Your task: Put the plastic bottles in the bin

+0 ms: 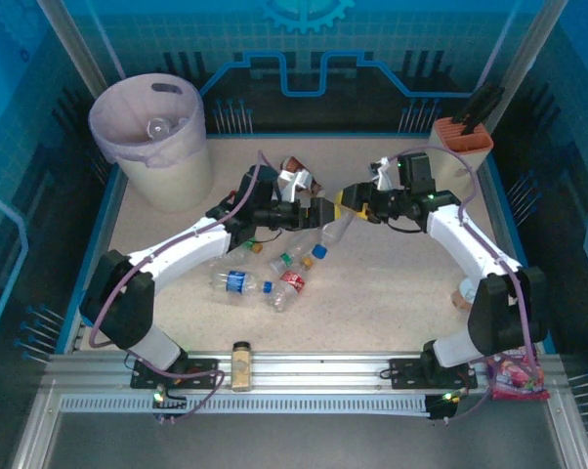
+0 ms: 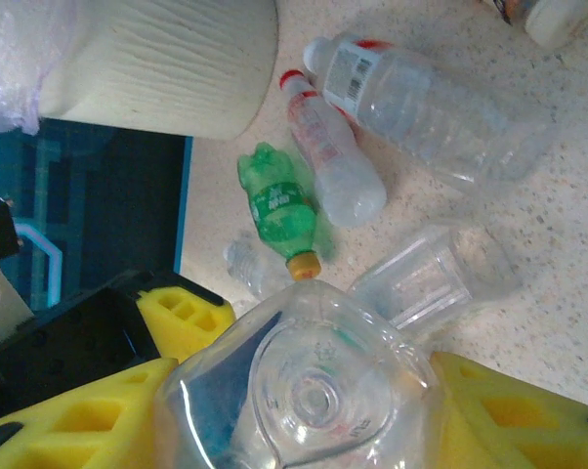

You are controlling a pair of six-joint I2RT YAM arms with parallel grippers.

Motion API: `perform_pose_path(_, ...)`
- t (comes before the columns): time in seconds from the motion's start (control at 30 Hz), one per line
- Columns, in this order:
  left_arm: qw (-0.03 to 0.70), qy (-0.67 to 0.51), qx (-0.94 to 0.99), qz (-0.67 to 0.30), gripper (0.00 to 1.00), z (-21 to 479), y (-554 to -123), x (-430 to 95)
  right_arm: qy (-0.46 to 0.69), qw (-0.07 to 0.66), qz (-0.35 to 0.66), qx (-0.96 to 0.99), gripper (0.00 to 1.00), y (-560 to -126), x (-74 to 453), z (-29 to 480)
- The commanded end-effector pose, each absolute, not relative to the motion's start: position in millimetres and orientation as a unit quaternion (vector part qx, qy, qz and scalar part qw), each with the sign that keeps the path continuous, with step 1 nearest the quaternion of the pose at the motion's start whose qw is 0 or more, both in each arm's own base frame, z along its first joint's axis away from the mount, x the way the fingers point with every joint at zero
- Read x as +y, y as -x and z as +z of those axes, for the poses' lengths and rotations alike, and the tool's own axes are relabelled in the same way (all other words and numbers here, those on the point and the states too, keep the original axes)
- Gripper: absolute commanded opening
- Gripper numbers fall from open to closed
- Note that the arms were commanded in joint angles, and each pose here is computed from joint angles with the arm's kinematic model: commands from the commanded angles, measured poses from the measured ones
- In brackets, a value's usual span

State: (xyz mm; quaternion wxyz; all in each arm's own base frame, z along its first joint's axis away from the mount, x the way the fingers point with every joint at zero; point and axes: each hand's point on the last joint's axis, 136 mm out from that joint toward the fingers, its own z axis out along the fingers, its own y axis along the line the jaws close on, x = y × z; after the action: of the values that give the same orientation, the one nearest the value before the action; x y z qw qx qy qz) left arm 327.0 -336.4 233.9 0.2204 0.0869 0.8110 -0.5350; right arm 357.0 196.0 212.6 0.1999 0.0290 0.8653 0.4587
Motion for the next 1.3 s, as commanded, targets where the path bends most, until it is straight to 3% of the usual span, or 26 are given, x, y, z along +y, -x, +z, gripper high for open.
perform_pose_path(0.0, 0.213, -0.084, 0.794, -0.563, 0.99, 233.2, -324.7, -345.7, -0.027, 0.217, 0.487, 0.846, 0.5, -371.3, 201.1, 226.8)
perform_pose_path(0.13, 0.196, -0.085, 0.793, -0.57, 0.95, 225.7, -322.8, -351.2, -0.029, 0.216, 0.492, 0.843, 0.49, -377.8, 204.6, 227.3)
perform_pose_path(0.43, 0.19, -0.077, 0.804, -0.557, 0.64, 213.0, -330.4, -353.9, -0.036, 0.217, 0.494, 0.841, 0.49, -383.5, 206.3, 227.0)
perform_pose_path(0.57, 0.192, -0.076, 0.808, -0.551, 0.62, 211.9, -333.2, -352.9, -0.04, 0.216, 0.496, 0.84, 0.52, -384.4, 206.7, 227.2)
perform_pose_path(1.03, 0.204, -0.066, 0.814, -0.54, 0.53, 214.2, -342.0, -347.6, -0.055, 0.236, 0.485, 0.84, 0.85, -382.4, 185.8, 244.3)
perform_pose_path(1.27, 0.224, -0.08, 0.824, -0.515, 0.49, 231.8, -352.1, -338.1, -0.076, 0.249, 0.465, 0.846, 0.95, -370.9, 154.7, 247.5)
